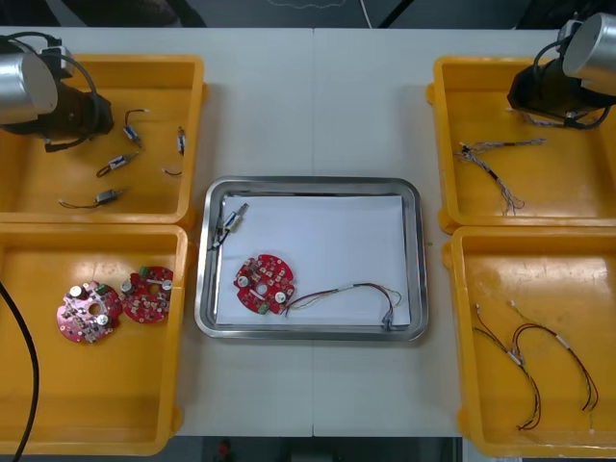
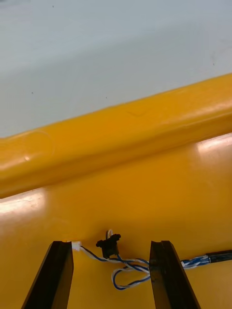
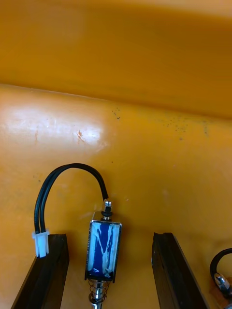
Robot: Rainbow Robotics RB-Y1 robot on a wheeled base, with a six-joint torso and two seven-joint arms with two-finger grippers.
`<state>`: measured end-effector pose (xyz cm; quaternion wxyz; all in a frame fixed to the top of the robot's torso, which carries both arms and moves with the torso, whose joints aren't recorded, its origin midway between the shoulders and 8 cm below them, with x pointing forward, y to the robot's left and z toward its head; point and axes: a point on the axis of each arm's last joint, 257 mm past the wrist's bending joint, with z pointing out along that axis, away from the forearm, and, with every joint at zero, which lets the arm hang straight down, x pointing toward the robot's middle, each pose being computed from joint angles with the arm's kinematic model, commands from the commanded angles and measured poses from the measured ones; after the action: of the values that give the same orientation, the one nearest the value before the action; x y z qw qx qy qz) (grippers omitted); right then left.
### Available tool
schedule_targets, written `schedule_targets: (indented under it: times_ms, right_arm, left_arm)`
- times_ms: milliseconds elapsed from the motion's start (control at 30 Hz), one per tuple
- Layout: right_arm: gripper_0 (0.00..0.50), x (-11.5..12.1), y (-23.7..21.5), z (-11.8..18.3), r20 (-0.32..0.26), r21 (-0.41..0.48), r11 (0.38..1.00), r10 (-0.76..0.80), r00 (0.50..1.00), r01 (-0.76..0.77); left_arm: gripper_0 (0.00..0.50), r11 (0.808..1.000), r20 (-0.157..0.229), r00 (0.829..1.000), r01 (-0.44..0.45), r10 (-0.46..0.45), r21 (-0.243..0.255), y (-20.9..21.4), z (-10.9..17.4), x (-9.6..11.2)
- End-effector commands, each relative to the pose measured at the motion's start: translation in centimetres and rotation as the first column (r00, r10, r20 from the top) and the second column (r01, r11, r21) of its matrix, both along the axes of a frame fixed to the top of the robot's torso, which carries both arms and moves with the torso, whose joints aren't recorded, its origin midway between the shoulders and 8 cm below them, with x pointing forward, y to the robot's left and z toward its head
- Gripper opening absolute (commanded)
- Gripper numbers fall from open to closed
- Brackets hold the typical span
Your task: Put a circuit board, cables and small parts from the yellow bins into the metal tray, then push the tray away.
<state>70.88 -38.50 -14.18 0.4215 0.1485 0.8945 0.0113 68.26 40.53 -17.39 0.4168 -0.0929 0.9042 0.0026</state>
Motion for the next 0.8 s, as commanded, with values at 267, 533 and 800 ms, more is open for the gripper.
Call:
schedule_targets:
  times_ms: [267, 533, 800]
  right_arm:
    - [0.457, 0.9, 0.8, 0.2, 0.042, -0.041, 0.999, 0.037, 0.998, -0.035]
    - [0.455, 0.7, 0.5, -0.9, 0.045, -0.046, 0.998, 0.035, 0.998, -0.033]
    - [0.391, 0.5, 0.3, -1.6, 0.038, -0.052, 0.998, 0.040, 0.998, -0.038]
  left_arm:
    - [0.000, 0.979, -0.009, 0.990, 0.143, -0.143, 0.143, -1.4, 1.0, 0.7]
    - [0.000, 0.982, -0.085, 0.987, 0.147, -0.138, 0.119, 0.3, 2.5, -1.4]
    - [0.000, 0.981, -0.114, 0.984, 0.152, -0.138, 0.118, 1.7, 4.3, -3.4]
